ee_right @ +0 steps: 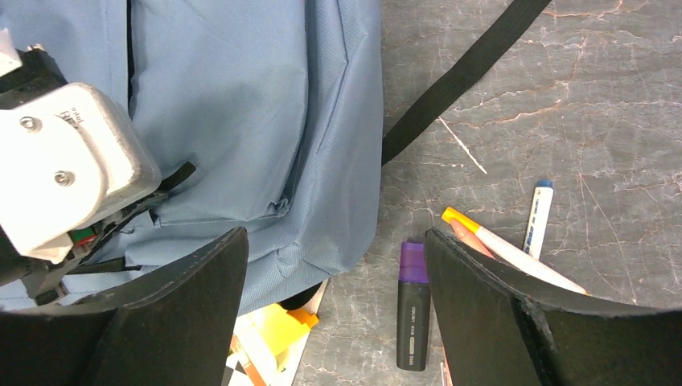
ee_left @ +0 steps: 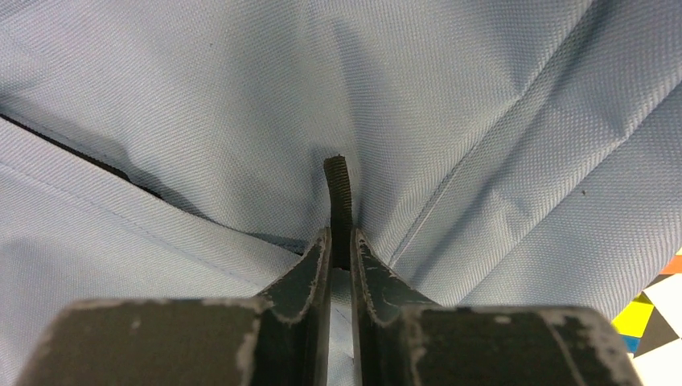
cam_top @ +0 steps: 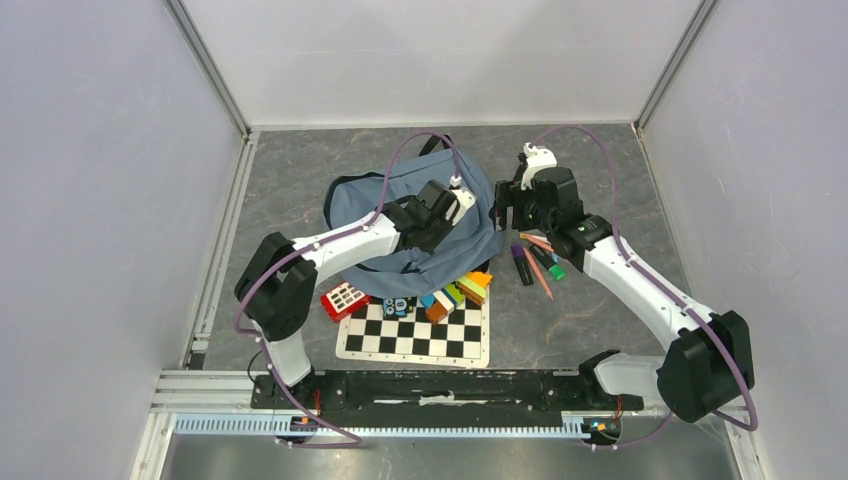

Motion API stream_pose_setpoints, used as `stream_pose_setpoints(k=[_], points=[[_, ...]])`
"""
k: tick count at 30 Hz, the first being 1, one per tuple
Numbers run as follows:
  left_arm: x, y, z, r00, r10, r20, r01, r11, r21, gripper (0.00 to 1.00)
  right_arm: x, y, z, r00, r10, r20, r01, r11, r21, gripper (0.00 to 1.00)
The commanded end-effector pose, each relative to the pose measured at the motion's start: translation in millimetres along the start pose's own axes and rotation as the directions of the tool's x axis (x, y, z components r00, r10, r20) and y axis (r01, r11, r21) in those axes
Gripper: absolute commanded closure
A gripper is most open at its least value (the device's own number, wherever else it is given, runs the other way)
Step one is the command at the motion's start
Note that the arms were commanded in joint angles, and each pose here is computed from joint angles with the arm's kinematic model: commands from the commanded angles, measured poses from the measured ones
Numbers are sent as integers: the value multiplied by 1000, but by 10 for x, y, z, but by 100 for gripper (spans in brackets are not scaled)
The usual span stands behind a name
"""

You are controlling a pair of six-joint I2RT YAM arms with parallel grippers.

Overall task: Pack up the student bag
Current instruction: Unzip the student bag at the center of the board.

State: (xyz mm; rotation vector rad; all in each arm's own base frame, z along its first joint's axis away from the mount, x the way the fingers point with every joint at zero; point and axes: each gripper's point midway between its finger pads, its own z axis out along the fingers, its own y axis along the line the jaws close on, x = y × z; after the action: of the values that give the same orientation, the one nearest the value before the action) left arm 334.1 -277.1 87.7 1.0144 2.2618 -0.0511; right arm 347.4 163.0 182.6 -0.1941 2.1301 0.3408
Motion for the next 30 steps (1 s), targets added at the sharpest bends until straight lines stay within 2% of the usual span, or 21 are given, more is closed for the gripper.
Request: stream_pose_setpoints(k=[1,5,9,14,17,19,22,25,28,30], points=[[-127,135,57,1000,5,19,-4,998,-66,87,-121,50,12,999,-2,41,3,1000,-26,15],[-228,161,15,997,-58,46,62,995,-84,98,-25,65,57,999,-37,10,38,998,-47,11],[-309,179,-65,983,-161,83,169,981,-97,98,195,82,138,996,-71,-57,66,995,-79,9],[-421,188,-168,957,-256,138,270,959,-90,98,470,140,280,980,-110,-167,88,987,-135,15],[-471,234,-211,940,-298,167,318,942,-104,98,543,163,340,972,-120,-204,89,984,-154,27],[-509,271,-242,931,-312,189,336,935,-116,98,555,147,356,969,-125,-212,94,985,-147,40],[-571,358,-282,918,-329,221,365,920,-145,98,580,82,366,965,-137,-223,112,986,-120,67],[-665,393,-306,903,-348,251,389,912,-134,98,606,19,363,961,-151,-233,132,987,-94,88],[-747,418,-291,893,-363,267,405,906,-122,98,620,-15,357,959,-158,-237,142,987,-81,98],[-788,471,-263,890,-368,271,412,902,-128,98,620,-21,353,958,-162,-235,147,986,-79,100]])
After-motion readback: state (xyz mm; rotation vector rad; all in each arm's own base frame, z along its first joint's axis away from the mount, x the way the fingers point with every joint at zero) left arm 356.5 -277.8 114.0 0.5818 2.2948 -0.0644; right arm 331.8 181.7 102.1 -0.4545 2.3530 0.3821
